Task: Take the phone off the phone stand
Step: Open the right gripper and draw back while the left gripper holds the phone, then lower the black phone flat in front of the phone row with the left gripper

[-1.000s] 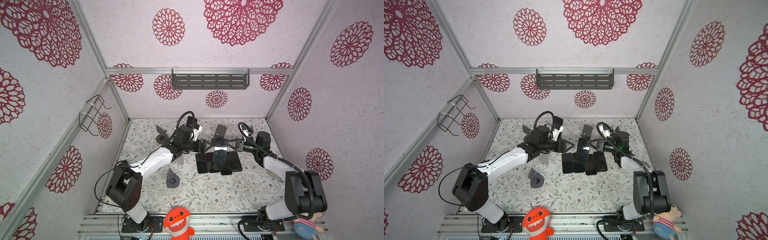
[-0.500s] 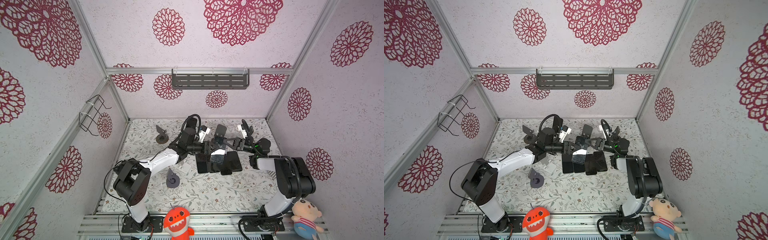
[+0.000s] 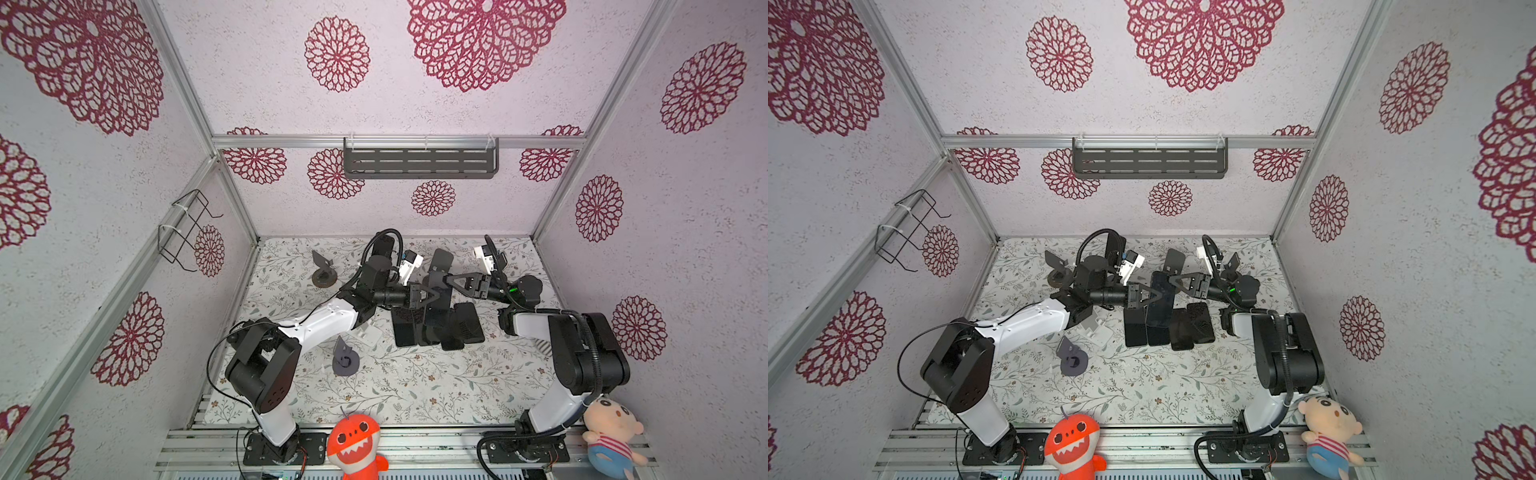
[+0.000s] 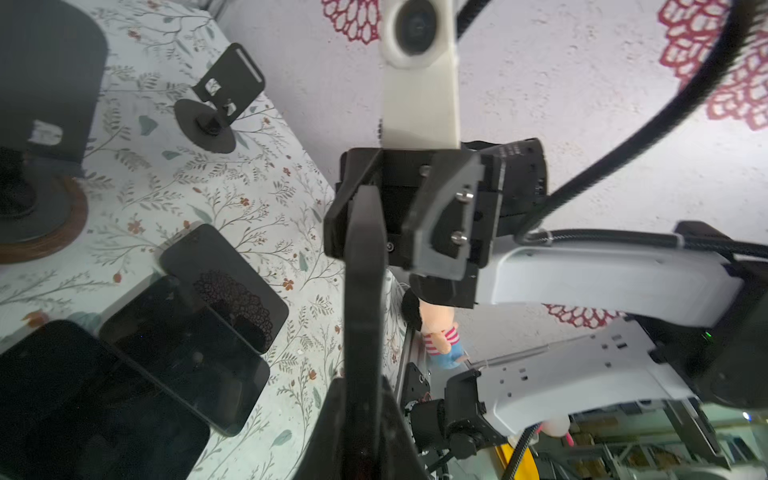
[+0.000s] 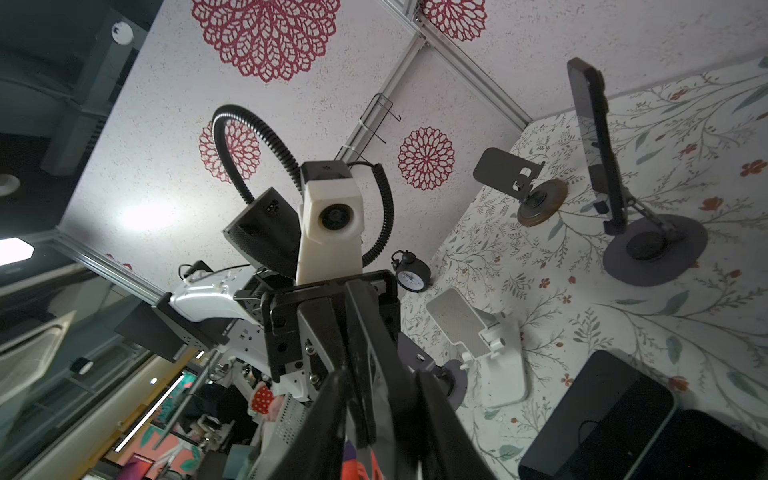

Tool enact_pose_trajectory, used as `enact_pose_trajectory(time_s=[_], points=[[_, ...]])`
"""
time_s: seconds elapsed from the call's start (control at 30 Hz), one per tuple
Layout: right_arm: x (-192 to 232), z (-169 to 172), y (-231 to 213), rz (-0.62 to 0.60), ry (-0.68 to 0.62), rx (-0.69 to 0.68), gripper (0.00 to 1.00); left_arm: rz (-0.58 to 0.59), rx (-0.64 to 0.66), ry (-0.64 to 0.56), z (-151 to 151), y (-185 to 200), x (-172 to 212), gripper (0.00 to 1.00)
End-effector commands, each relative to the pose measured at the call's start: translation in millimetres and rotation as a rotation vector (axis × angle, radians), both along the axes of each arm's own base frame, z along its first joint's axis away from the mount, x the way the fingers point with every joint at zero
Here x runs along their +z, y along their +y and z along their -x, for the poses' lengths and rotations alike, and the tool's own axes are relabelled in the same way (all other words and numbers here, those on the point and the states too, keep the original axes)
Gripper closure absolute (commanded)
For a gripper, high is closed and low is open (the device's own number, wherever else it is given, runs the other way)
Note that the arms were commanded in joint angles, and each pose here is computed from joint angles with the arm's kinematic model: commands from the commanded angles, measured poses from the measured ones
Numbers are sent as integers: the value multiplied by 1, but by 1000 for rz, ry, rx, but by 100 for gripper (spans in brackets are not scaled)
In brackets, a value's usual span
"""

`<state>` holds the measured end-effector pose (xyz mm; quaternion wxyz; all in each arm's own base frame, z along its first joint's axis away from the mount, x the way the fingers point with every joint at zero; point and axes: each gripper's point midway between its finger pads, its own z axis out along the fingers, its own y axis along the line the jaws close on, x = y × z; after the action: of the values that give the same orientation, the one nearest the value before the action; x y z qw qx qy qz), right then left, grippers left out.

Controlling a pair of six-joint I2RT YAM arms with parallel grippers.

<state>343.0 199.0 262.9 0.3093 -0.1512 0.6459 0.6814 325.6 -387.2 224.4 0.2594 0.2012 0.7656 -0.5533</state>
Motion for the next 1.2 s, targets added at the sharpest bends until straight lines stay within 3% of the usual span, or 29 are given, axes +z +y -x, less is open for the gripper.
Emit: enact_pose_trajectory(time_s=[0.0, 0.1, 0.17, 0.33, 0.63, 0.9, 1.17], points=[[35, 4, -2, 58, -186, -71, 48, -40, 43, 6, -1, 8, -5, 100], [29, 0, -6, 219, -242, -164, 31, -55, 53, 16, 1, 11, -7, 100], [27, 0, -11, 291, -237, -207, 25, -68, 66, 38, 3, 14, -12, 100], [-1, -10, -40, 527, -151, -421, 23, -158, 126, 143, 9, 25, -38, 100], [-44, 1, -90, 776, 14, -647, 24, -267, 226, 256, 20, 24, -62, 100], [-61, 16, -118, 878, 86, -731, 24, -370, 220, 400, 50, 13, -92, 100], [-67, 17, -120, 892, 96, -727, 25, -334, 240, 531, 91, 24, -118, 100]])
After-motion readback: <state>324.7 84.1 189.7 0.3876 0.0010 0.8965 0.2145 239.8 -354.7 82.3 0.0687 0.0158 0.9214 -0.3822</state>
